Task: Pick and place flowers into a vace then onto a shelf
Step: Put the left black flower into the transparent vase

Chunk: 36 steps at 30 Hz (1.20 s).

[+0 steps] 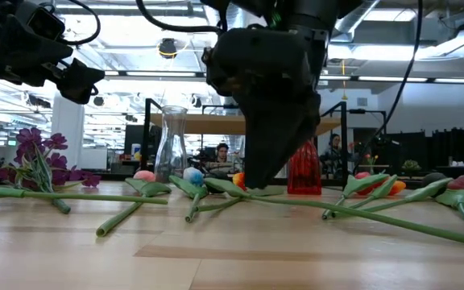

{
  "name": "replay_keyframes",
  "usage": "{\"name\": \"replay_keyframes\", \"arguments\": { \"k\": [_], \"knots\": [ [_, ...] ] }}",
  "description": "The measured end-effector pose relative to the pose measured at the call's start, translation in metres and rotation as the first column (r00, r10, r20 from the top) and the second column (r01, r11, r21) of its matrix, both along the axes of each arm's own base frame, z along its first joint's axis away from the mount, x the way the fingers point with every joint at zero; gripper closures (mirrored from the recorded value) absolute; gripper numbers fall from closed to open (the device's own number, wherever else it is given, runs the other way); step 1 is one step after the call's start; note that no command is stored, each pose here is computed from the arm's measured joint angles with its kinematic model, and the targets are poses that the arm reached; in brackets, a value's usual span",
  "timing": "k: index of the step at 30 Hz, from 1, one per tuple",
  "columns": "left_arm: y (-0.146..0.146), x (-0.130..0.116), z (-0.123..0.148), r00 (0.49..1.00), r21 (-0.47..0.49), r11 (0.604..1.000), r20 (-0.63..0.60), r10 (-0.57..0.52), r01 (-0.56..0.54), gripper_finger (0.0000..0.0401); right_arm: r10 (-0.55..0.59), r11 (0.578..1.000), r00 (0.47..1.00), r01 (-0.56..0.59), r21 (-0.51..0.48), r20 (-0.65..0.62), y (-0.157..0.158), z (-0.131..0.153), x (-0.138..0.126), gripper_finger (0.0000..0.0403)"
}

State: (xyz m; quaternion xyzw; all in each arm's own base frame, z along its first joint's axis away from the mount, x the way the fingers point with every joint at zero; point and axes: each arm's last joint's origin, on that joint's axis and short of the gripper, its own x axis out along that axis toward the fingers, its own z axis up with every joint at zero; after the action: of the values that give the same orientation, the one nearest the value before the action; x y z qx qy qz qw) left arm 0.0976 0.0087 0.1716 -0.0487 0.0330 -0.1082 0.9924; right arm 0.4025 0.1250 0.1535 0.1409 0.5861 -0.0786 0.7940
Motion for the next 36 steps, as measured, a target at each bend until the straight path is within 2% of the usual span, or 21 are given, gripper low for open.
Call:
{"name": "replay_keyframes", "arguments": {
  "k": [9, 17, 27, 36],
  "knots": [
    [0.000, 0.000, 0.000, 1.000, 0.000, 1.000, 0.000, 0.000, 0.000, 0.0125, -0.138, 0.990, 0.986, 0.138, -0.009, -0.090, -0.021, -0.002, -0.003, 0.0281],
    [0.000, 0.000, 0.000, 1.000, 0.000, 1.000, 0.000, 0.000, 0.000, 0.0125, -0.125, 0.992, 0.991, 0.126, 0.016, -0.040, -0.015, -0.003, 0.002, 0.0278],
    [0.000, 0.000, 0.000, 1.000, 0.000, 1.000, 0.000, 0.000, 0.000, 0.0125, -0.115, 0.993, 0.992, 0.115, 0.012, -0.047, -0.010, -0.005, 0.000, 0.0278],
    [0.000, 0.000, 0.000, 1.000, 0.000, 1.000, 0.000, 0.000, 0.000, 0.0125, -0.125, 0.992, 0.991, 0.125, 0.001, -0.058, -0.017, -0.023, -0.010, 0.0278]
  ]
}}
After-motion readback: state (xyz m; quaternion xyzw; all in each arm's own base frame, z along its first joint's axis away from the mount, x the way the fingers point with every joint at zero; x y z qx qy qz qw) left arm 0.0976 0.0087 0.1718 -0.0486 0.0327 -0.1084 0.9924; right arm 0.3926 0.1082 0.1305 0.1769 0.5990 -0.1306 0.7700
